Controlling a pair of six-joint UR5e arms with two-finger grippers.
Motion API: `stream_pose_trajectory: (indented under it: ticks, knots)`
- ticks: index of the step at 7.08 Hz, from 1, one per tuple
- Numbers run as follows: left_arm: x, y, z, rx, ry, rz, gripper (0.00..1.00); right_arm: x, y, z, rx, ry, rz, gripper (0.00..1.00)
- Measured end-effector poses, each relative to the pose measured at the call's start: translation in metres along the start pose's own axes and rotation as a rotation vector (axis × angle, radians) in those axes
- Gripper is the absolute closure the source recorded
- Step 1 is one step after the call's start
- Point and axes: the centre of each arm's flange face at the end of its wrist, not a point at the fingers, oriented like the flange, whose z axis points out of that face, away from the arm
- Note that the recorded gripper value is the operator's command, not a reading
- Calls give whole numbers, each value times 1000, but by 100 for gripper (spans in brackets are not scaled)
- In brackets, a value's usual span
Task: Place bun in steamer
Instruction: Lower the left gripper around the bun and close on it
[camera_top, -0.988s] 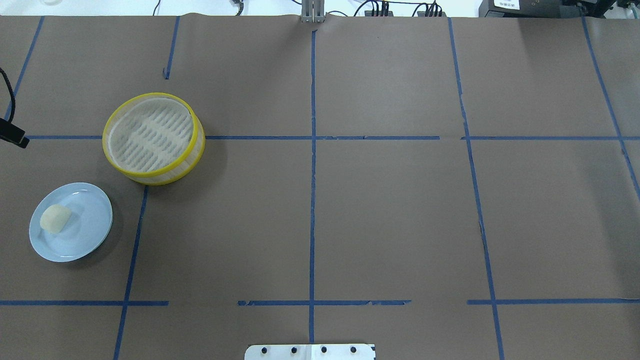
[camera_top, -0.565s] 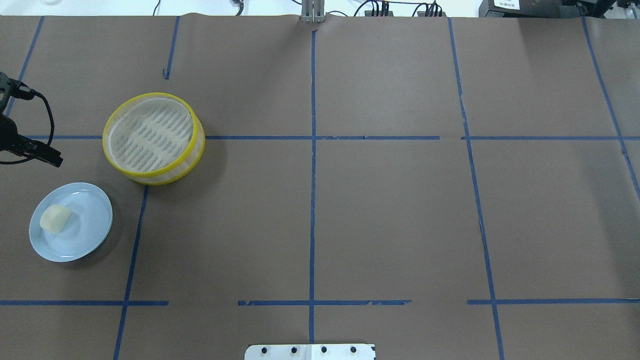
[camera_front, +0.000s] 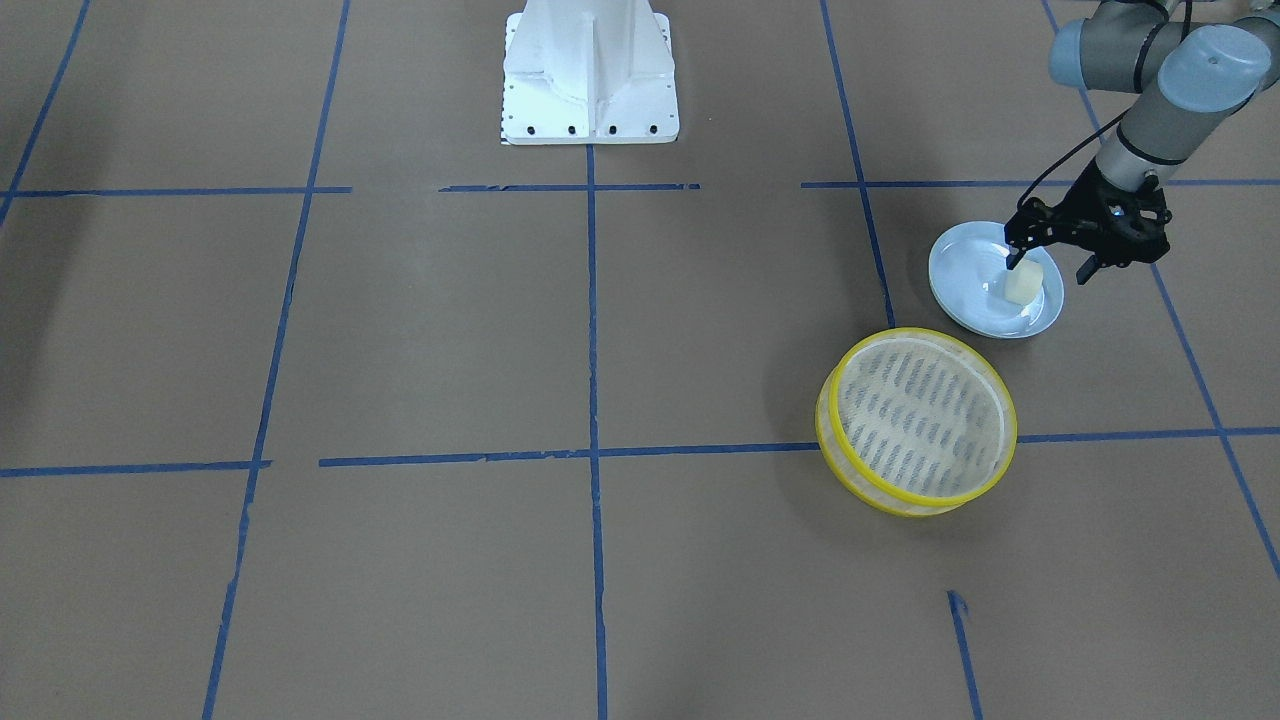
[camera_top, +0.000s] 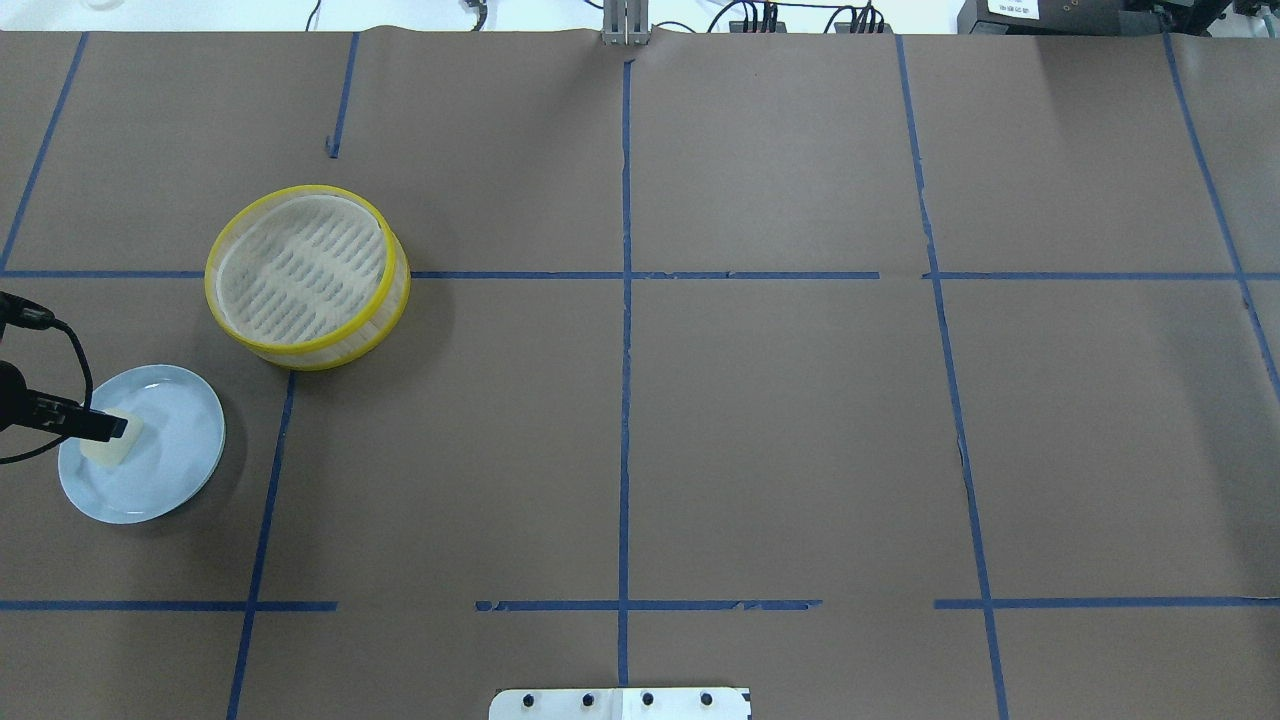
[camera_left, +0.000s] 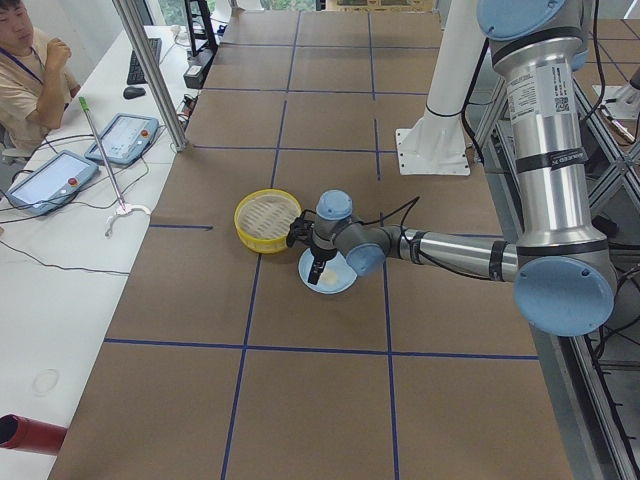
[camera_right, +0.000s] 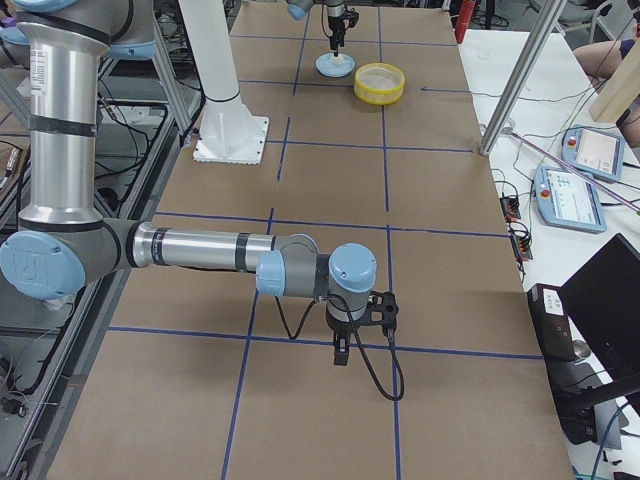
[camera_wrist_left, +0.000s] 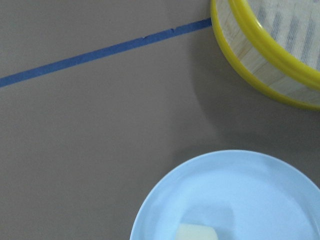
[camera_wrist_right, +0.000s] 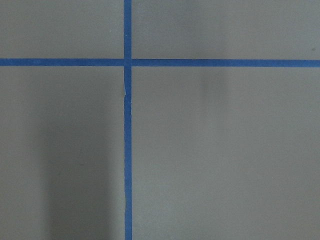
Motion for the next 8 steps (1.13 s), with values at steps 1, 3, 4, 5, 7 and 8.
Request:
stream_pose_trajectory:
  ticks: [1,3,4,5,7,8]
  knots:
    - [2,1,6,-1,-8,-1,5,0,0,0,0,0,0,0]
    - [3,-4,18,-6,-14,-3,7,0,0,0,0,0,0,0]
    - [4,-7,24,-9,-16,-2,10,0,0,0,0,0,0,0]
    - [4,-7,29,-18,-15,1,13,0,0,0,0,0,0,0]
    - [7,-4,33,-35,-10,7,17,0,0,0,0,0,0,0]
    - [8,-3,34,-39,-7,9,21,0,0,0,0,0,0,0]
